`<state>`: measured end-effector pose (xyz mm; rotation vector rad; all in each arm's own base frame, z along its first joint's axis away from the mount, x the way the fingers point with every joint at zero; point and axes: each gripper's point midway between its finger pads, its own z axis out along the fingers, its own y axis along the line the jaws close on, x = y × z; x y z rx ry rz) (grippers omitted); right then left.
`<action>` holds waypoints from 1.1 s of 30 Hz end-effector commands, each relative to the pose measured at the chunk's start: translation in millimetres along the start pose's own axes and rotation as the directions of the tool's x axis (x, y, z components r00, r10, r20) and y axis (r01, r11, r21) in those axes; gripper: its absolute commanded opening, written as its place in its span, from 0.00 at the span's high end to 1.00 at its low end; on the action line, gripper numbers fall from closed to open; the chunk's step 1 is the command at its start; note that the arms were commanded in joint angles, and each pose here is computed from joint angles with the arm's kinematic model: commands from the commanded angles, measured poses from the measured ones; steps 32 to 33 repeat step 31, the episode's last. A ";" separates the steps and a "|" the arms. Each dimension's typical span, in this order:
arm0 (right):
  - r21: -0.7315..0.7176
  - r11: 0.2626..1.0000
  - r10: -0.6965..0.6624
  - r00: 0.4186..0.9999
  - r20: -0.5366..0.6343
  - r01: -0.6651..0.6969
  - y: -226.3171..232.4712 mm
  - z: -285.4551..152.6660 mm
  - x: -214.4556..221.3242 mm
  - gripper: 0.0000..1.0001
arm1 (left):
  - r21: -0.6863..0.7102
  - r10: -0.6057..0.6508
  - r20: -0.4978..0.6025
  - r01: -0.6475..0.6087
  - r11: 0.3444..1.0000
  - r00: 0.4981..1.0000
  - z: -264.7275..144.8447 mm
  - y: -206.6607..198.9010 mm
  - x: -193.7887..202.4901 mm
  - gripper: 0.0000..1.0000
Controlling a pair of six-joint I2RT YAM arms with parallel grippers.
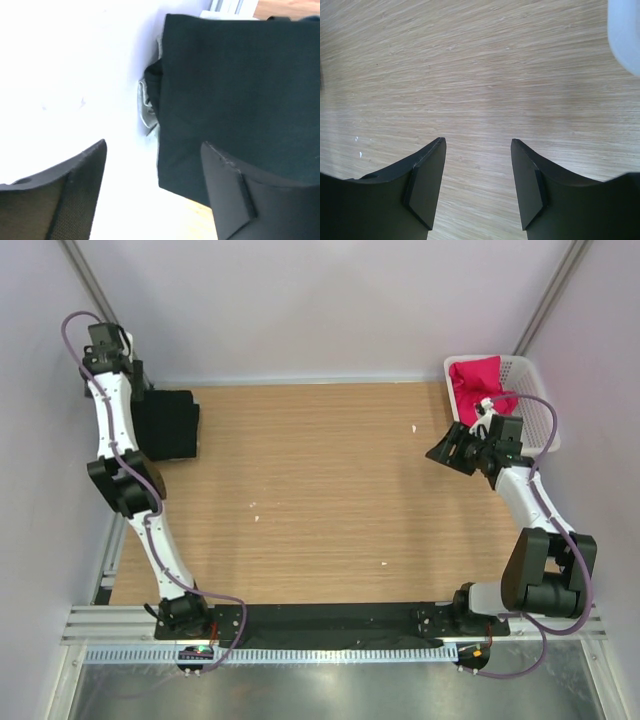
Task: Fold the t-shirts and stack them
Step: Neatly place the folded tshirt to the corner
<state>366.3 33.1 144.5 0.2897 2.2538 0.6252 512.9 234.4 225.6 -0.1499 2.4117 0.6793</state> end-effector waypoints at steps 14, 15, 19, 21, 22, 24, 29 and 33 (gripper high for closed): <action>0.230 0.956 -0.238 0.939 0.248 0.181 1.5 -46.9 -125.4 0.06 | 0.472 -0.203 0.457 -0.043 0.880 0.866 -250.5 -145.8 -84.7 0.07; 0.263 0.951 -0.228 0.945 0.236 0.164 -3.5 -48.9 -127.2 0.03 | 0.500 -0.194 0.436 -0.057 0.864 0.879 -252.6 -155.9 -72.3 0.07; 0.423 0.905 -0.129 0.977 0.167 0.047 -30.5 -57.7 -126.5 0.00 | 0.626 -0.210 0.328 -0.045 0.779 0.921 -257.2 -188.7 -44.1 0.06; 0.469 0.883 -0.144 0.965 0.221 0.024 -30.7 -71.8 -142.8 0.00 | 0.642 -0.225 0.313 -0.031 0.766 0.923 -258.1 -191.4 -41.8 0.01; 0.469 0.883 -0.158 0.957 0.244 0.026 -28.4 -75.1 -149.2 0.00 | 0.643 -0.225 0.306 -0.027 0.765 0.925 -255.9 -193.6 -41.0 0.00; 0.462 0.887 -0.168 0.945 0.282 0.020 -20.6 -85.6 -156.8 0.00 | 0.646 -0.230 0.307 -0.024 0.763 0.924 -254.4 -195.2 -45.0 0.00; 0.443 0.896 -0.182 0.932 0.314 0.026 -8.6 -97.5 -165.6 0.00 | 0.636 -0.244 0.281 0.010 0.772 0.928 -240.0 -200.3 -44.0 0.00; 0.458 0.889 -0.186 0.928 0.321 0.020 -14.3 -96.4 -164.1 0.00 | 0.634 -0.257 0.263 0.033 0.772 0.930 -234.9 -203.4 -42.3 0.01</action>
